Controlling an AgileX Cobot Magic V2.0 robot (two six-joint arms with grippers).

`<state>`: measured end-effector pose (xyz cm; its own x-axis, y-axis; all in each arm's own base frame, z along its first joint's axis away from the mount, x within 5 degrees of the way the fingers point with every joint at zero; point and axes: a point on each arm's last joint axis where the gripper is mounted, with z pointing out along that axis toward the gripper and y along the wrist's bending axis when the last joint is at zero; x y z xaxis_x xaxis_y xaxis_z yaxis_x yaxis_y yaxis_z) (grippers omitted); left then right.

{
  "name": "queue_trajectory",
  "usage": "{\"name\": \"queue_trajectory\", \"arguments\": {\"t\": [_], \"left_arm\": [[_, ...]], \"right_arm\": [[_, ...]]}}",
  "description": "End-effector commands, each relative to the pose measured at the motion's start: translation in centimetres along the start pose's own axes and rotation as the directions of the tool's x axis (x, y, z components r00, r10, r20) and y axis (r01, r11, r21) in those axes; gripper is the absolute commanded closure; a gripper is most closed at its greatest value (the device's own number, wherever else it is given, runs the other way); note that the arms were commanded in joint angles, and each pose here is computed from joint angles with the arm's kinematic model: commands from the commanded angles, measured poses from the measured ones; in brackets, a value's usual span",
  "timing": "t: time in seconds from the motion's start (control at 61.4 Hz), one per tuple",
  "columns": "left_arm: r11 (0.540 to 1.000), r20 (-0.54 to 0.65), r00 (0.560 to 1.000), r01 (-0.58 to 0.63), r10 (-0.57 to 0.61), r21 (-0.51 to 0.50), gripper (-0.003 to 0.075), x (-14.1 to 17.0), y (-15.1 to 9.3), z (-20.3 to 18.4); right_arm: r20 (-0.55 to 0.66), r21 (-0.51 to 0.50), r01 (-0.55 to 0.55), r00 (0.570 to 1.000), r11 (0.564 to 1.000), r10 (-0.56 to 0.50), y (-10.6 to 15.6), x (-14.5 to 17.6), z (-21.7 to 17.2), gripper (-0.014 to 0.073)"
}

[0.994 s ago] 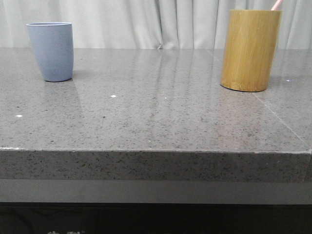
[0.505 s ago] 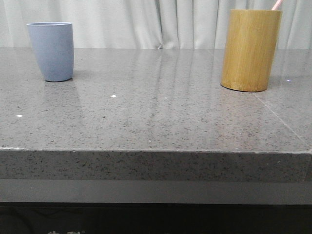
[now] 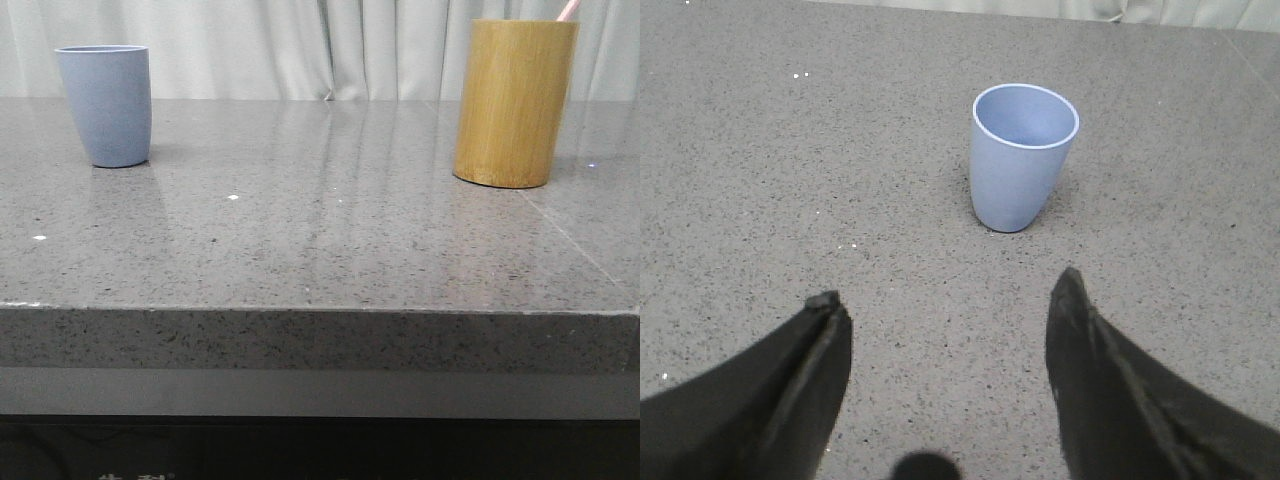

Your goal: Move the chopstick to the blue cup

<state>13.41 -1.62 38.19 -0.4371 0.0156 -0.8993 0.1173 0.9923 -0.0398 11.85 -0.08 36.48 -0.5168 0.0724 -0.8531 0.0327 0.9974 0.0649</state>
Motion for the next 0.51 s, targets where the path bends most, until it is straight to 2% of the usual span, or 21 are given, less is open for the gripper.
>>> {"name": "queue_trajectory", "arguments": {"t": [0.0, 0.196, 0.342, 0.489], "left_arm": [[1.0, 0.095, 0.995, -0.012, 0.01, 0.017, 0.028, -2.5, -0.2, 0.2], [0.998, 0.059, 0.997, -0.05, 0.047, 0.042, 0.0281, -5.5, -0.8, 2.6], [0.991, 0.017, 0.994, -0.105, 0.104, 0.077, 0.0281, -7.6, -1.7, 5.8], [0.988, -0.053, 0.991, -0.122, 0.127, 0.092, 0.0281, -9.3, -2.2, 9.2]], "right_arm": [[0.089, -0.008, 0.006, 0.996, 1.0, -0.005, 0.1, -1.4, -0.6, -0.0027], [0.07, -0.047, 0.034, 0.997, 0.998, -0.03, 0.5, -1.2, -0.6, -0.0027], [0.075, -0.093, 0.048, 0.996, 0.995, -0.041, 0.9, -1.2, -0.6, -0.0027], [0.076, -0.099, 0.047, 0.996, 0.994, -0.04, 1.0, -1.2, -0.6, -0.0027]]}}
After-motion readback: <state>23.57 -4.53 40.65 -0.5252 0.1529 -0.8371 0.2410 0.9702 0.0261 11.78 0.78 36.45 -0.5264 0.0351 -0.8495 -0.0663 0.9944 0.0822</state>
